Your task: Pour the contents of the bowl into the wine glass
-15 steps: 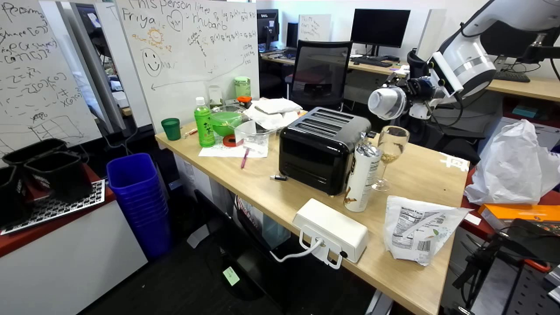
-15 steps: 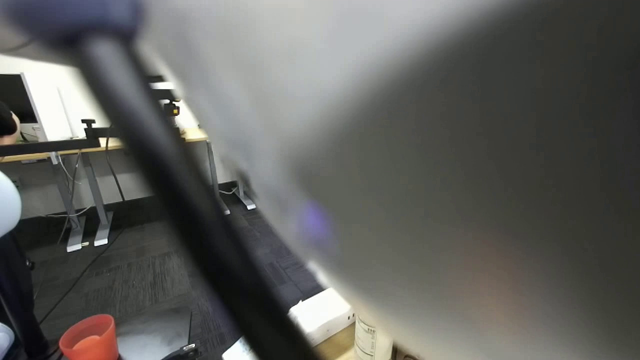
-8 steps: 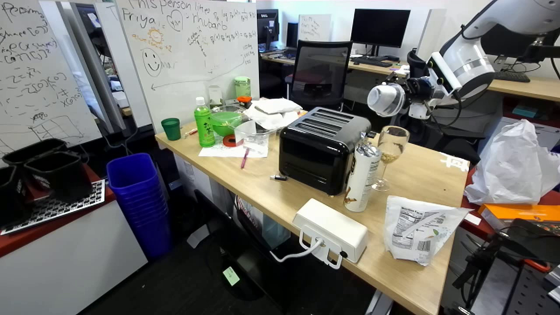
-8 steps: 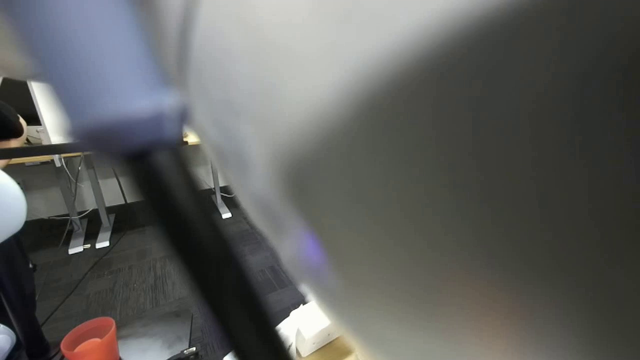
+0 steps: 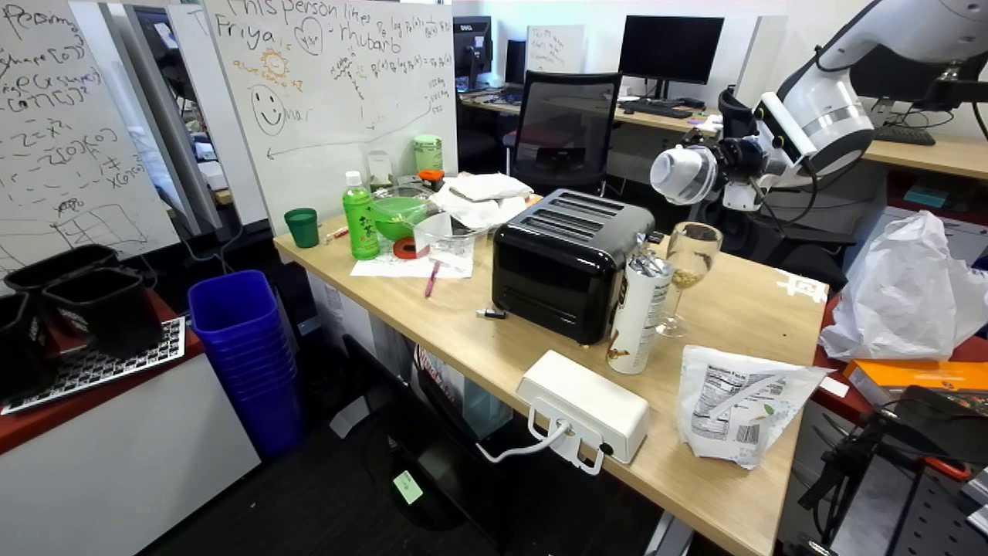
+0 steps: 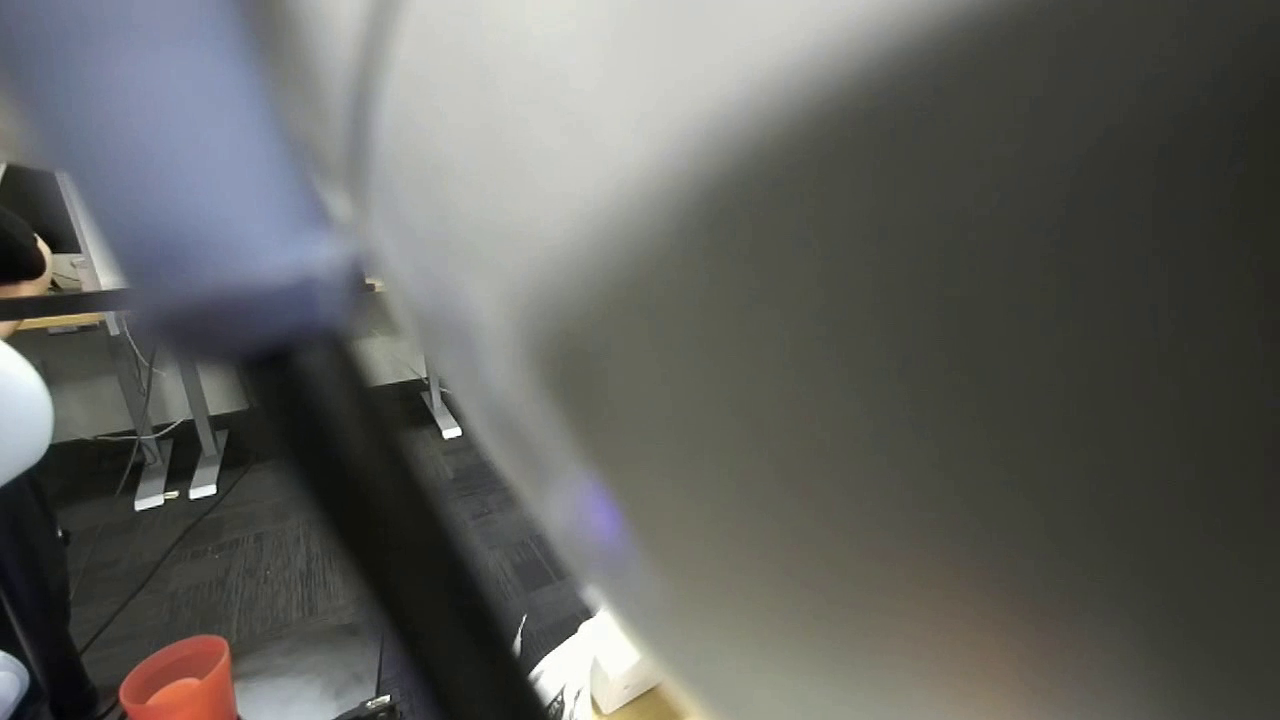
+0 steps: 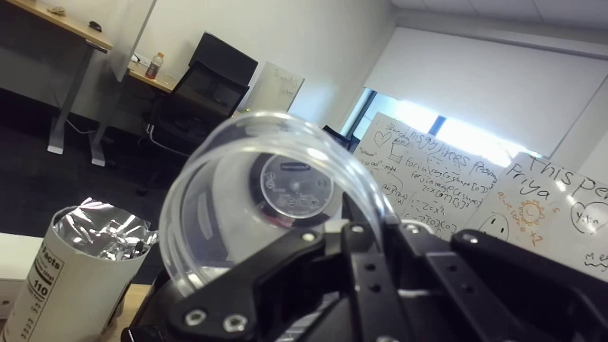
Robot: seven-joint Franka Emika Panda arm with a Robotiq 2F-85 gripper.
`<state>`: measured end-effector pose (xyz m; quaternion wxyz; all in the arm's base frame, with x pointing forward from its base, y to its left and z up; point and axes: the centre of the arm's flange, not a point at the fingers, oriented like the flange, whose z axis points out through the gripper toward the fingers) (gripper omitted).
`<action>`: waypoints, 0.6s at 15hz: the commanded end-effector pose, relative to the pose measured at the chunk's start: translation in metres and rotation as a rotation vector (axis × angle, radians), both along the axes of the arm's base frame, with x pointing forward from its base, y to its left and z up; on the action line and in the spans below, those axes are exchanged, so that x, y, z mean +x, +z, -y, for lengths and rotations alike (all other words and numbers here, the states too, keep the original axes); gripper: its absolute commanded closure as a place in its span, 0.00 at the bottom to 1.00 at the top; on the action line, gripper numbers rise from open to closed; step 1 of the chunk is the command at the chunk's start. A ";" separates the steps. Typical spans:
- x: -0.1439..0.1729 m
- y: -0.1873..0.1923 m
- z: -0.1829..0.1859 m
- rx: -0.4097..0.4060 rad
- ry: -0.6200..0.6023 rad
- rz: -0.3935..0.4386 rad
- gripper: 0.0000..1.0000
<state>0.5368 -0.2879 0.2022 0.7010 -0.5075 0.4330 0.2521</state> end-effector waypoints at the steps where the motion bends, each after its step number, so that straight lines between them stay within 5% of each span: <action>1: 0.001 -0.002 0.013 0.051 0.004 -0.002 0.98; 6: 0.001 -0.004 0.013 0.057 0.001 -0.006 0.98; 9: 0.000 -0.005 0.010 -0.032 0.007 0.014 0.98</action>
